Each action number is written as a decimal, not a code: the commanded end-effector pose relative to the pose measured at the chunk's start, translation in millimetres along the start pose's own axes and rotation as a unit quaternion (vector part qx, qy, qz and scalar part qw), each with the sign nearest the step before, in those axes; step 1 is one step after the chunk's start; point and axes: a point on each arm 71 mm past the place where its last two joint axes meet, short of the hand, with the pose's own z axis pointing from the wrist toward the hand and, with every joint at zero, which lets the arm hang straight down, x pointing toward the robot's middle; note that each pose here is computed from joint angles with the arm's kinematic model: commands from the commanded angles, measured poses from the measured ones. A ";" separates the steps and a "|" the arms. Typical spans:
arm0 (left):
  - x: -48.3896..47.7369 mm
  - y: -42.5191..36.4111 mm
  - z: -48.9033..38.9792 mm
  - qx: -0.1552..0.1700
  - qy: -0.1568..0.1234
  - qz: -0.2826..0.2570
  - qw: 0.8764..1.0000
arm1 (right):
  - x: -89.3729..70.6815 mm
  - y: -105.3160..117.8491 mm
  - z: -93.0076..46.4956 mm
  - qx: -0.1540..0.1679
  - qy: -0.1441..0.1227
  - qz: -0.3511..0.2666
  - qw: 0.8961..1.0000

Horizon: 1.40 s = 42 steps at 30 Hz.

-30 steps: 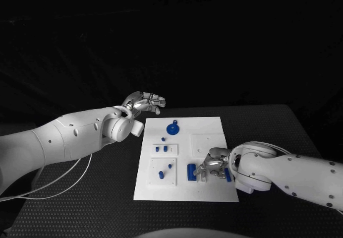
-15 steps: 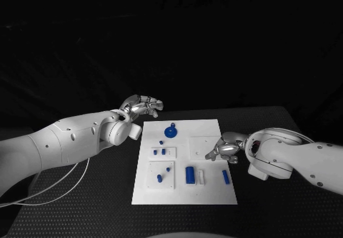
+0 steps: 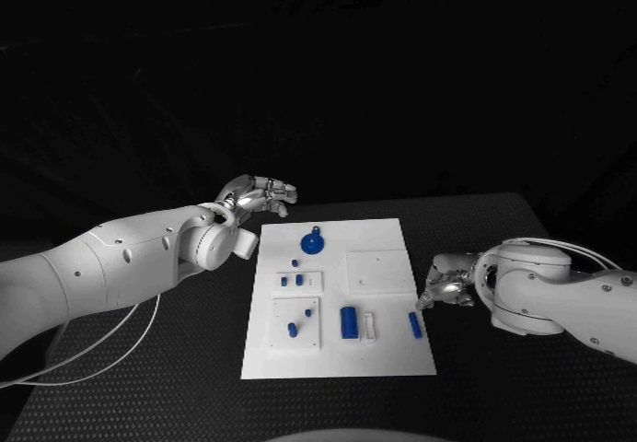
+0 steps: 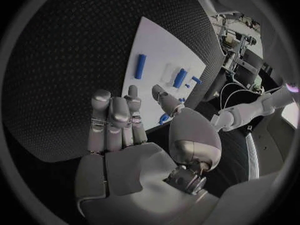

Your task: Assemble the parts on the task board

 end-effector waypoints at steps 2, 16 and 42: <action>2.0 -1.3 0.2 0.004 0.007 -0.005 1.000 | 12.1 -3.6 3.2 0.015 0.019 -0.029 0.999; 0.3 -1.0 -0.6 0.004 0.007 -0.004 1.000 | 35.3 11.9 15.1 0.003 0.031 -0.033 0.999; -0.9 -0.7 -1.5 0.003 0.006 -0.004 1.000 | 51.8 36.8 34.2 -0.004 -0.043 -0.166 0.985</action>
